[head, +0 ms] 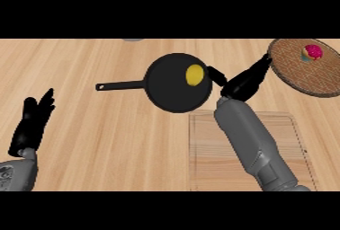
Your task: Pick the lemon from the cutting board and place it in the pan
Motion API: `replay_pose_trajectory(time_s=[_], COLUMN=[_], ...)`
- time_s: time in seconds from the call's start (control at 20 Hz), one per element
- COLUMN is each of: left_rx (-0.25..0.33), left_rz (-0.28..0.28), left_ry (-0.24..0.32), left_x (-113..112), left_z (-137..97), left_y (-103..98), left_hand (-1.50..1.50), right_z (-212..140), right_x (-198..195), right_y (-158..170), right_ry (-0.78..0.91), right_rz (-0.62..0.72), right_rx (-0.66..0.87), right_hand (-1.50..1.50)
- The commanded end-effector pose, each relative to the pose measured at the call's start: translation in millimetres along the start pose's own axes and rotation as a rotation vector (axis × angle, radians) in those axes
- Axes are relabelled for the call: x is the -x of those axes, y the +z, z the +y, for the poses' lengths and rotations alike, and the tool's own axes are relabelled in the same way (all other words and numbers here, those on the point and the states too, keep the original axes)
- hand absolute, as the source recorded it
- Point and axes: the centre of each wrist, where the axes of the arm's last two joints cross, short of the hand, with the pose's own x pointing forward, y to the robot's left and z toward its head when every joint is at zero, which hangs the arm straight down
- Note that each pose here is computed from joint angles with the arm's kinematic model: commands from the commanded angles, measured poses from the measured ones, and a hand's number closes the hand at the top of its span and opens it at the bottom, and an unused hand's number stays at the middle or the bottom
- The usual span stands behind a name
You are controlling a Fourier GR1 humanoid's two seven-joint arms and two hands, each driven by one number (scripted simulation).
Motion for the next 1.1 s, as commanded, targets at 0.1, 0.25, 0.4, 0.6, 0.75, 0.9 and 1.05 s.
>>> replay_pose_trajectory(time_s=[0.1, 0.25, 0.4, 0.6, 0.75, 0.9, 1.05], left_rx=[-0.039, -0.056, -0.067, -0.086, -0.088, -0.084, -0.09], left_rz=[0.047, 0.048, 0.056, 0.084, 0.054, 0.066, 0.04], left_ry=[0.003, 0.008, 0.003, 0.023, 0.017, 0.022, 0.012], left_x=[22.5, 22.7, 20.3, 29.6, 23.1, 34.1, 14.7], left_z=[21.0, 25.6, 32.4, 33.2, 33.4, 28.5, 19.7], left_y=[11.8, 13.2, 10.3, 18.3, 16.6, 20.1, 16.9], left_hand=[0.0, 0.0, 0.0, 0.0, 0.0, 0.0, 0.0], right_z=[-20.5, -34.8, -60.6, -94.3, -129.7, -166.3, -212.7], right_x=[37.1, 37.7, 68.6, 85.7, 99.4, 103.1, 106.8], right_y=[25.4, 32.0, 59.4, 72.6, 87.4, 101.4, 106.5], right_ry=[-0.089, -0.105, -0.104, -0.094, -0.077, -0.095, -0.067], right_rz=[0.032, 0.039, 0.045, 0.018, 0.017, 0.012, 0.003], right_rx=[0.031, -0.018, -0.067, -0.086, -0.101, -0.085, -0.065], right_hand=[-1.5, -1.5, -1.5, -1.5, -1.5, -1.5, -1.5])
